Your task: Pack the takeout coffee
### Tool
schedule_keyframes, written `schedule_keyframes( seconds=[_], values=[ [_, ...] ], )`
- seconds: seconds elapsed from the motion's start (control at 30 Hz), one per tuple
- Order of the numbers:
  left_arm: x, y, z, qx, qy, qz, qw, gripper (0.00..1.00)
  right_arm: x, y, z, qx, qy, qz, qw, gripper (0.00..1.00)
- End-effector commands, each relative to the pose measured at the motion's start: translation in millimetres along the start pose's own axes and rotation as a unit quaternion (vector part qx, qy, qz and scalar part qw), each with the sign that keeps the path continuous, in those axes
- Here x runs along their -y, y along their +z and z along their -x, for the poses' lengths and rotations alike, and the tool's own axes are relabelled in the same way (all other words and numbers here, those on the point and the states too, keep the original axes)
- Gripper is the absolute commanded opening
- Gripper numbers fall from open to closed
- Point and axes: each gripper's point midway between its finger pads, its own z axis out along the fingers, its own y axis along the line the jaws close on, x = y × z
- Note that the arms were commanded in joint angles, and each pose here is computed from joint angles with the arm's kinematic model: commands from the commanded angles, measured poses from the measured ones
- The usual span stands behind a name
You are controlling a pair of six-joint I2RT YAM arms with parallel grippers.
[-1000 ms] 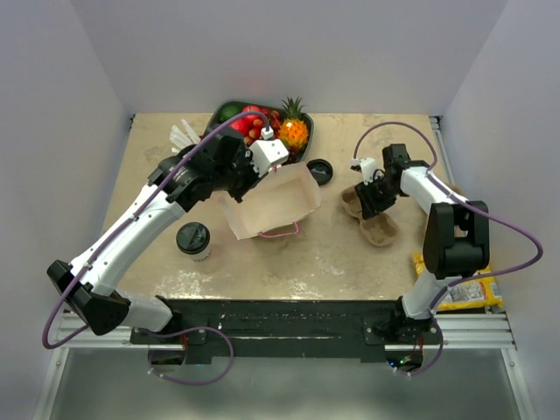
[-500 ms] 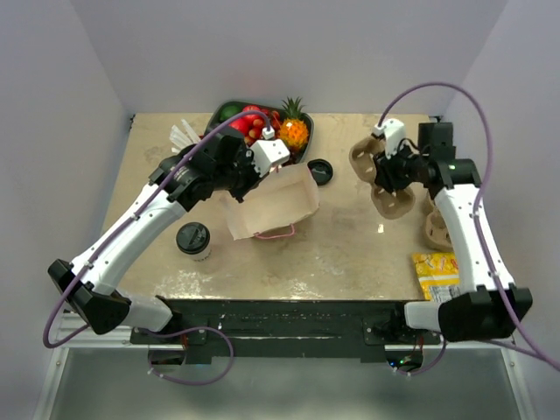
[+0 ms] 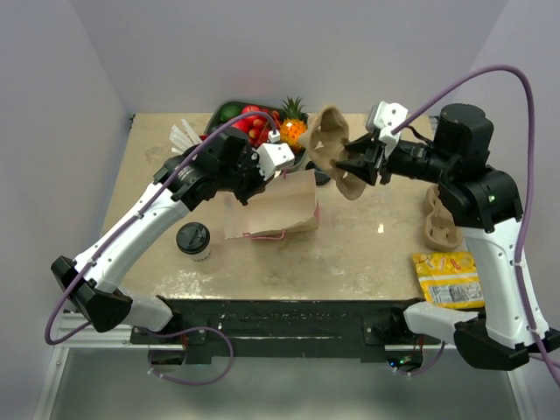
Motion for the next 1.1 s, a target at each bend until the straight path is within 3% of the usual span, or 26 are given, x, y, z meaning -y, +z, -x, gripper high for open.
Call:
schedule_keyframes(
  seconds=[0.0,0.2,0.37,0.6,0.8,1.07],
  values=[
    [12.4,-17.0,25.8,0.051,-0.003,-0.029,0.998,0.0,-28.1,-3.7,57.9,0.078,-0.09,0.043,0.992,0.0],
    [14.8,-17.2,28.5,0.052,-0.007,-0.038,0.998,0.0,-45.0,-29.3,81.4,0.115,-0.174,0.041,0.977,0.0],
    [12.3,-24.9,39.4,0.073,0.002,-0.035,0.997,0.0,-31.3,-36.6,75.0,0.109,-0.164,-0.021,0.98,0.0],
    [0.3,-20.4,51.2,0.071,-0.014,-0.013,0.997,0.0,-64.0,-26.3,78.6,0.15,-0.149,0.077,0.974,0.0],
    [9.8,-11.5,43.6,0.066,-0.035,-0.035,0.997,0.0,-72.6,-1.5,89.7,0.158,-0.195,0.117,0.961,0.0],
    [11.5,-5.8,36.5,0.055,-0.05,-0.037,0.997,0.0,-149.0,26.7,72.9,0.154,-0.28,0.223,0.921,0.0]
  ],
)
